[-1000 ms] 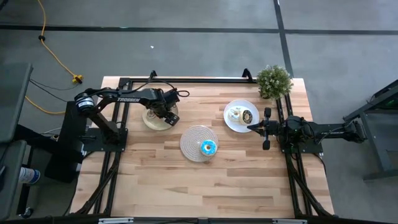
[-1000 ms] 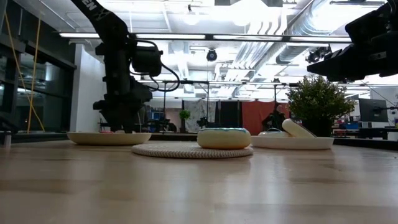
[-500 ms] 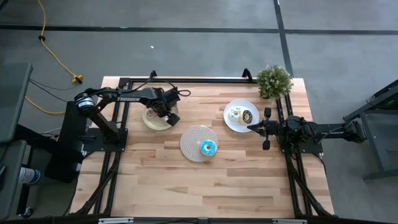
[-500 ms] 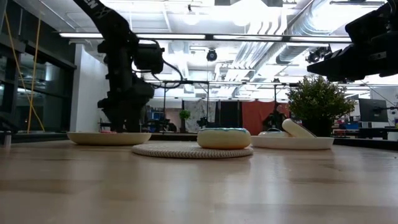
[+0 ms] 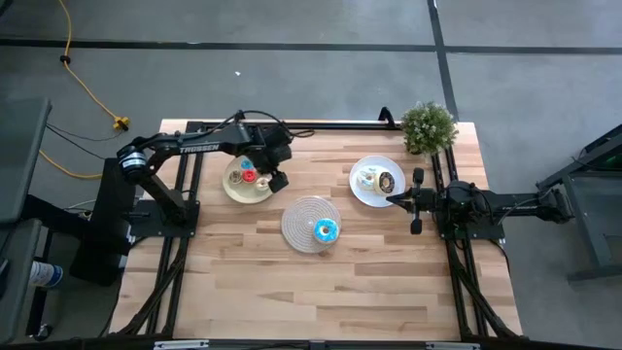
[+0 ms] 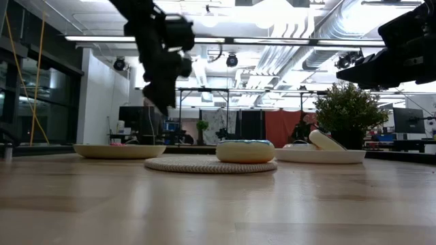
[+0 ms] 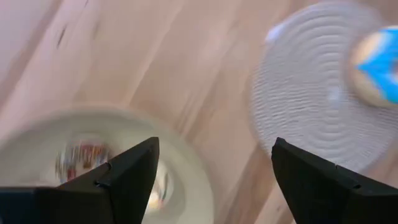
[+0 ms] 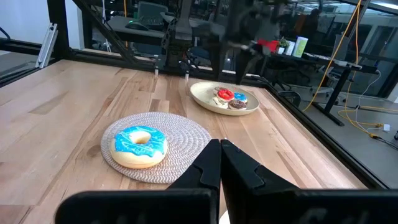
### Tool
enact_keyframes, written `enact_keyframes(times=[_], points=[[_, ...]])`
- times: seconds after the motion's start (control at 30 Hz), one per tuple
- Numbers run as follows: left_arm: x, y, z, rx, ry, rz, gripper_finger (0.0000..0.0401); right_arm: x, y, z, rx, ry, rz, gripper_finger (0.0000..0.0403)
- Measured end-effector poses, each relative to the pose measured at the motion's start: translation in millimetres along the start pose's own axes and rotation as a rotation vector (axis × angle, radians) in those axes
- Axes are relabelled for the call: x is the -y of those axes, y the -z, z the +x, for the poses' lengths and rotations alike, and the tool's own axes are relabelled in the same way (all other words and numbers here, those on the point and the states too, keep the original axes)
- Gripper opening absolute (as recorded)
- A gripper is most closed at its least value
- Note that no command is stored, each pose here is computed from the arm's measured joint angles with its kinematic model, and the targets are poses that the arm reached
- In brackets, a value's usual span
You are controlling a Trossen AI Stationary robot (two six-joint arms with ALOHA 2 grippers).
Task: Pick & Place donuts
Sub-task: Put the large blue donut on the white plate
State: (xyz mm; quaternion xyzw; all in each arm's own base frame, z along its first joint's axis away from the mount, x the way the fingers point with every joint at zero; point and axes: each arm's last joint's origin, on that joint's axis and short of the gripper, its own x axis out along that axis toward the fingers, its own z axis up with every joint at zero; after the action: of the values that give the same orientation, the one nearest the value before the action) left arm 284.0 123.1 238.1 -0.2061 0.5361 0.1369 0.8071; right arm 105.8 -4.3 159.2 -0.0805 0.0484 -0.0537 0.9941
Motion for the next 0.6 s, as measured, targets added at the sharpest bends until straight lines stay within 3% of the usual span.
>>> enact_keyframes(times=[0.23,0.43,0.6], points=[[27.3,-21.7,-24.7,0.111,0.059,0.269,0.0299,0.0,0.0,0.0,0.000,0.000,0.000,0.0000],[51.7,-26.4,-35.3,0.150,0.099,0.403,0.0299,0.0,0.0,0.0,0.000,0.000,0.000,0.0000],[73.9,-25.1,-25.7,0.096,0.140,0.500,0.0298,0.0,0.0,0.0,0.000,0.000,0.000,0.0000]])
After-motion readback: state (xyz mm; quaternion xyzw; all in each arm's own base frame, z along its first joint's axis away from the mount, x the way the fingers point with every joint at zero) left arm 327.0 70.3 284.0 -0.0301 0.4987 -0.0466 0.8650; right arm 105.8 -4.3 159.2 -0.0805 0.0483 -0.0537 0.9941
